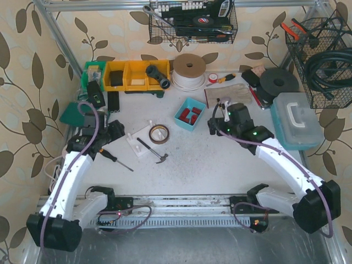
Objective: Install the large spring
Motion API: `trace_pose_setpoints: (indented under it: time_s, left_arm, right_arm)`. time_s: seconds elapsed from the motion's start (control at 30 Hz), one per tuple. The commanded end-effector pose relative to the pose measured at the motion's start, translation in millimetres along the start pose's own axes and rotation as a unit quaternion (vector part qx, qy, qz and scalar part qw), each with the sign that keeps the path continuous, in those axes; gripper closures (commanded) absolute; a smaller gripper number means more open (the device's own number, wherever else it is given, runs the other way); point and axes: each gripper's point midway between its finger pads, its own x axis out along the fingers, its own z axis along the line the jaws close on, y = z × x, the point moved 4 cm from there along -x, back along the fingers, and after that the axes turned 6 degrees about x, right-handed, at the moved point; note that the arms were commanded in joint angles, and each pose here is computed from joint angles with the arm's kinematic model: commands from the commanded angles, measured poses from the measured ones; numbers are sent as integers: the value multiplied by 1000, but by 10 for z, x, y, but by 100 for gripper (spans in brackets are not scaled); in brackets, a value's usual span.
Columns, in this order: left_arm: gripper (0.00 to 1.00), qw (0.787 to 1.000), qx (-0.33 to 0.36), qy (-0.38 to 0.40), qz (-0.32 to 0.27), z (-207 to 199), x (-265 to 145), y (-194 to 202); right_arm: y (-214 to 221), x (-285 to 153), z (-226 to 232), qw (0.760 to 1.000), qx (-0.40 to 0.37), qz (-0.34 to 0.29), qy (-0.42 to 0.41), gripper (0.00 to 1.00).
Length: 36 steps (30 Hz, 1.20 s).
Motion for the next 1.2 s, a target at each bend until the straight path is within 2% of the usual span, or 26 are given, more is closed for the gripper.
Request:
trace_pose_setpoints:
  time_s: [0.0, 0.13, 0.2, 0.3, 0.4, 0.57, 0.77, 1.17]
  left_arm:
    - [40, 994, 104, 6, 34, -264, 165, 40]
    - [50, 983, 165, -3, 78, -480, 407, 159]
    - [55, 978, 185, -9, 92, -546, 545, 220]
    - [56, 971, 210, -2, 111, -637, 752, 296]
    - [57, 966, 228, 8, 121, -719, 894, 339]
    - [61, 961, 248, 11, 122, -795, 1039, 337]
    - [65, 954, 265, 33, 140, -901, 1227, 440]
    - [64, 938, 297, 32, 176, -1061, 1524, 634]
  right_arm:
    - [32, 58, 172, 997, -72, -40, -7, 5]
    - [72, 110, 175, 995, -87, -52, 24, 5]
    - [41, 109, 164, 995, -68, -68, 35, 4]
    - [23, 115, 127, 995, -36, -83, 48, 3]
    - [92, 158, 95, 994, -46, -83, 50, 3]
    - [180, 126, 114, 991, -60, -119, 3, 4]
    - [162, 89, 72, 990, -56, -129, 14, 4]
    - [166, 95, 46, 989, -57, -132, 22, 4]
